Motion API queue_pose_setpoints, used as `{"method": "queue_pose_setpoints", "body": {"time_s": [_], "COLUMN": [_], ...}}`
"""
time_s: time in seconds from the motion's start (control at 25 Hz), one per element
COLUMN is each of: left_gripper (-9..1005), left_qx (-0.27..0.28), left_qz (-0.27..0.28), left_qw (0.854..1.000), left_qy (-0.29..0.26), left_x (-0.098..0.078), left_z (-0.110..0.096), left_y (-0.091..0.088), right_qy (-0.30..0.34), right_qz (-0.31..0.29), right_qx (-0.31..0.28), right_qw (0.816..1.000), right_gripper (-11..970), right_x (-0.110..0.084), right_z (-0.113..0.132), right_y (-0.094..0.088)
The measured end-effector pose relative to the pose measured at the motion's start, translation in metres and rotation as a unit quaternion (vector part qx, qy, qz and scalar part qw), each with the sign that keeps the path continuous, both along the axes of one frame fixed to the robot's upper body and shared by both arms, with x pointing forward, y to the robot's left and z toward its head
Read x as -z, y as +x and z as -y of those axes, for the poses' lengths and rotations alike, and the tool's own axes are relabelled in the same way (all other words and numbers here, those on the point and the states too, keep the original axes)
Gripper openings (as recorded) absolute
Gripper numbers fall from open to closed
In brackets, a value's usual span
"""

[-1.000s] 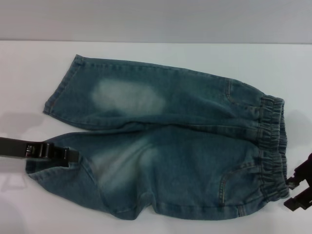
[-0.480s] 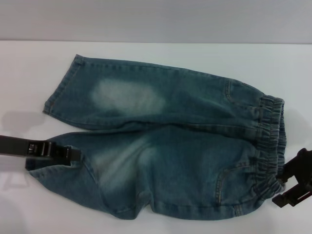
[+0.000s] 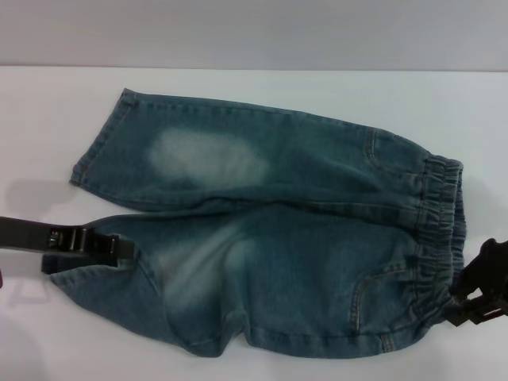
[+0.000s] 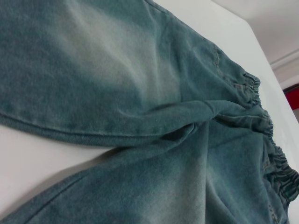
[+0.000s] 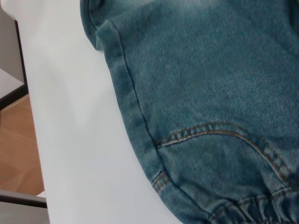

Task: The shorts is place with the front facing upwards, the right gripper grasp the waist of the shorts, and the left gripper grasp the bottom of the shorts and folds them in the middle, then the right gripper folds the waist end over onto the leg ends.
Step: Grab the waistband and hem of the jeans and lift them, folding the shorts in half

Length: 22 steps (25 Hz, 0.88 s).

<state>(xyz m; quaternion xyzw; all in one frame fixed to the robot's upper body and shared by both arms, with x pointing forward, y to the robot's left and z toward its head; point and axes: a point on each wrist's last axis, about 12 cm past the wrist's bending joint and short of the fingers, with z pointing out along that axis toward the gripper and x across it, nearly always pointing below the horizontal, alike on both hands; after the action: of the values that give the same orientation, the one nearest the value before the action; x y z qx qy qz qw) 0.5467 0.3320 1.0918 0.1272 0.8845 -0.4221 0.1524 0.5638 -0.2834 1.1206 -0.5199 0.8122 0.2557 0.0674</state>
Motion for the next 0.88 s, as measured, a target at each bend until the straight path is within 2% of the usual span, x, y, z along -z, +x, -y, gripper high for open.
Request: {"method": "queue_pose_setpoints", "body": {"time_s": [0.24, 0.44, 0.64, 0.88], "left_gripper": [93, 94, 96, 98], "left_qx": [0.000, 0.001, 0.001, -0.015], "left_qz": [0.002, 0.004, 0.008, 0.016], "left_qw": [1.000, 1.000, 1.000, 1.000], "left_qy": [0.000, -0.001, 0.002, 0.008], "left_x": [-0.001, -0.003, -0.006, -0.009], "left_z": [0.001, 0.002, 0.002, -0.001], "left_y": [0.002, 0.004, 0.007, 0.013], "right_qy": [-0.001, -0.002, -0.001, 0.032], "right_qz": [0.001, 0.003, 0.005, 0.014], "right_qx": [0.000, 0.003, 0.009, 0.024], "right_qw": [1.000, 1.000, 1.000, 0.999], "right_gripper": [318, 117, -1, -1], "right_x": [0.000, 0.002, 0.004, 0.006], "right_z": [0.000, 0.001, 0.003, 0.007], "right_y": [0.000, 0.000, -0.001, -0.005]}}
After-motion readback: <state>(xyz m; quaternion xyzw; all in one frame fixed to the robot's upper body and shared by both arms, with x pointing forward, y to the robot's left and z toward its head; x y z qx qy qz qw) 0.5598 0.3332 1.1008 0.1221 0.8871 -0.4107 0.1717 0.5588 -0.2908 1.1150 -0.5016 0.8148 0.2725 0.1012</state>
